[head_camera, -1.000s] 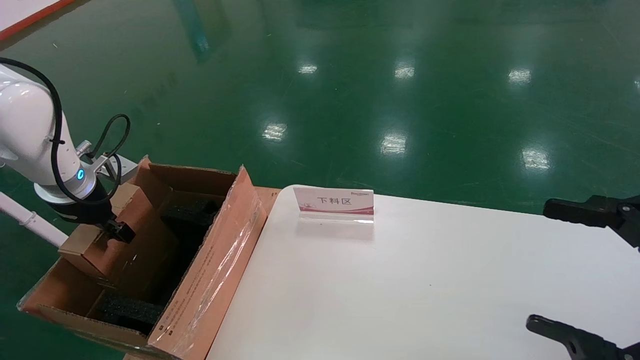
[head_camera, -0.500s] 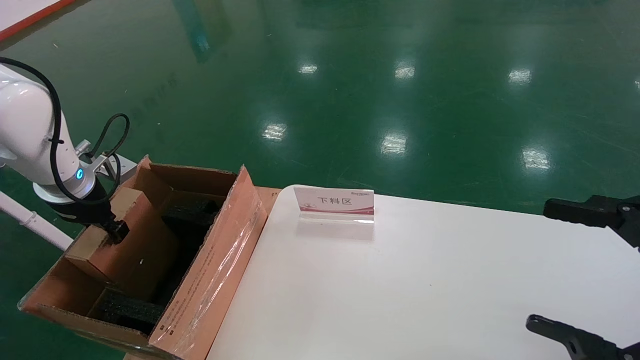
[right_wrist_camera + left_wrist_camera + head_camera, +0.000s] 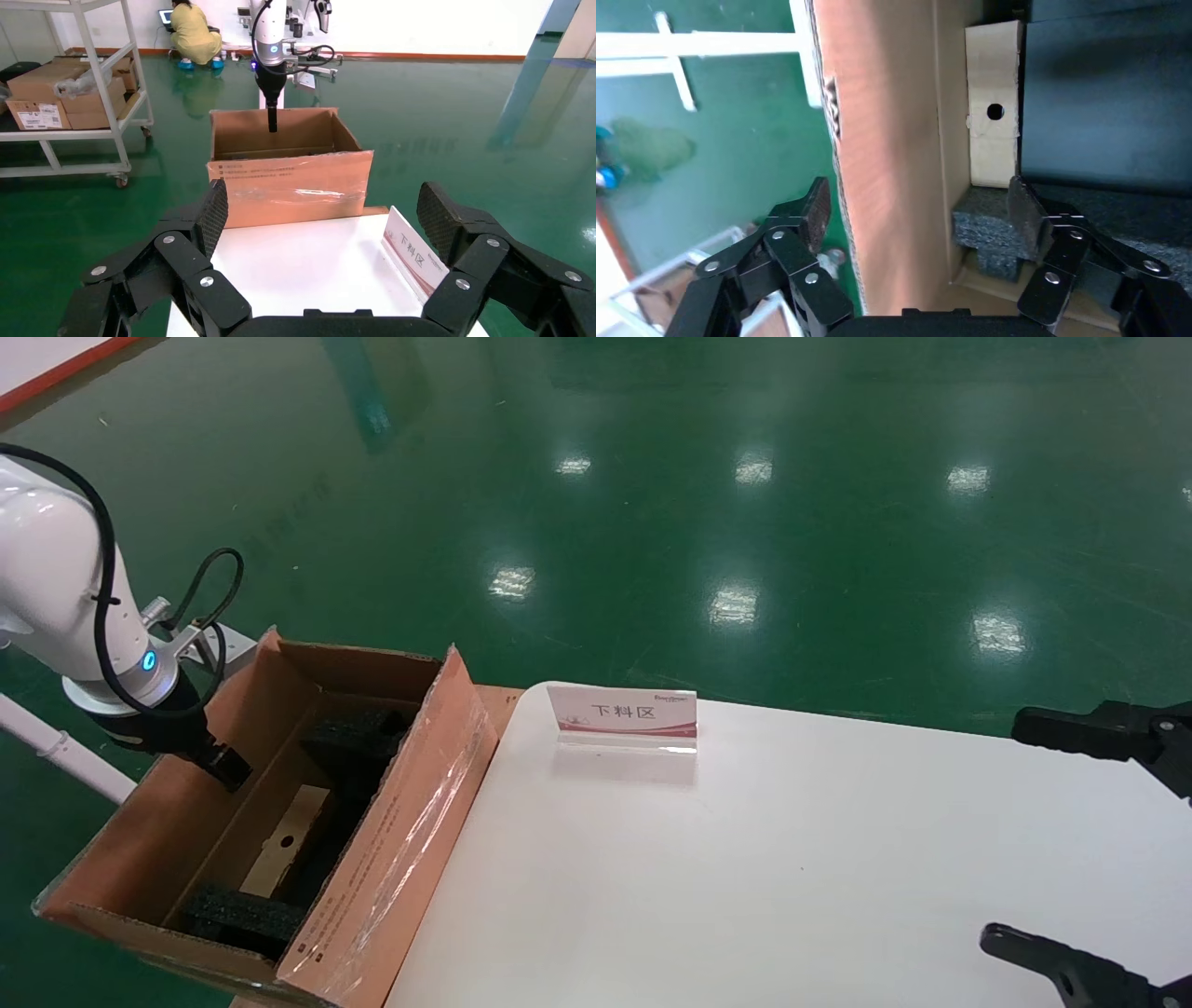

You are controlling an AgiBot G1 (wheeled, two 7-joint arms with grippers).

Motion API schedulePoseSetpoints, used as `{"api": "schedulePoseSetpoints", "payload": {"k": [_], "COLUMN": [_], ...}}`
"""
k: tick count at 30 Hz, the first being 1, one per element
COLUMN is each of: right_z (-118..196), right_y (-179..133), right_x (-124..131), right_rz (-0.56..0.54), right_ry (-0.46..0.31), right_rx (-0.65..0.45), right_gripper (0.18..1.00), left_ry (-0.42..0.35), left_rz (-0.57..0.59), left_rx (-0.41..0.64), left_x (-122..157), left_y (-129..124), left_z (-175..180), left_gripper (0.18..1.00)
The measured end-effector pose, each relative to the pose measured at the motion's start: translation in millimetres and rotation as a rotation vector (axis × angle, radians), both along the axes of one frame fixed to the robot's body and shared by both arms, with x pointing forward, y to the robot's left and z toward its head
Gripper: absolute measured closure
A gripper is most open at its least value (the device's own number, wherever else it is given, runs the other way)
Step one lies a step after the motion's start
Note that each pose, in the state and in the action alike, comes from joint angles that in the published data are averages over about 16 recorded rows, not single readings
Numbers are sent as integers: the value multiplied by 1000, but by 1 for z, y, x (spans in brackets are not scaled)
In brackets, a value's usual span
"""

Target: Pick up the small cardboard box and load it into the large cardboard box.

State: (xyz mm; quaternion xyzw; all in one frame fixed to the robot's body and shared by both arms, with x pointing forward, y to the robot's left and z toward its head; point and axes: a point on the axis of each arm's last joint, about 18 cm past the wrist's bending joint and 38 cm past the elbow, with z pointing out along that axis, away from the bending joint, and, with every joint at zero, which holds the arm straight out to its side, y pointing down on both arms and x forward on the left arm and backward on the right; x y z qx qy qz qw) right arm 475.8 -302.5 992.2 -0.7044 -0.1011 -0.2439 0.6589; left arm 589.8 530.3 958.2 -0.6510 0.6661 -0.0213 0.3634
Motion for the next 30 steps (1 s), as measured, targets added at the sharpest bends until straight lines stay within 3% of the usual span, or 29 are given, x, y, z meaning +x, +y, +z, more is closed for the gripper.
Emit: {"api": "schedulePoseSetpoints", "payload": {"k": [10,18,30], "right_z": [0,0,0], "right_y": [0,0,0], "right_x": [0,0,0], "right_rz": [0,0,0], "right_ry": [0,0,0], "right_rx": [0,0,0], "right_gripper": [178,178,178], "left_ry": [-173,-331,-411], "left_rz": [-251,-496,-718], "left_rx": [-28,-86,-151], "left_x": [-2,-18,-32], "left_y": [-38,-81,-116], "left_z": [39,68,84], "left_gripper": [222,189,184]}}
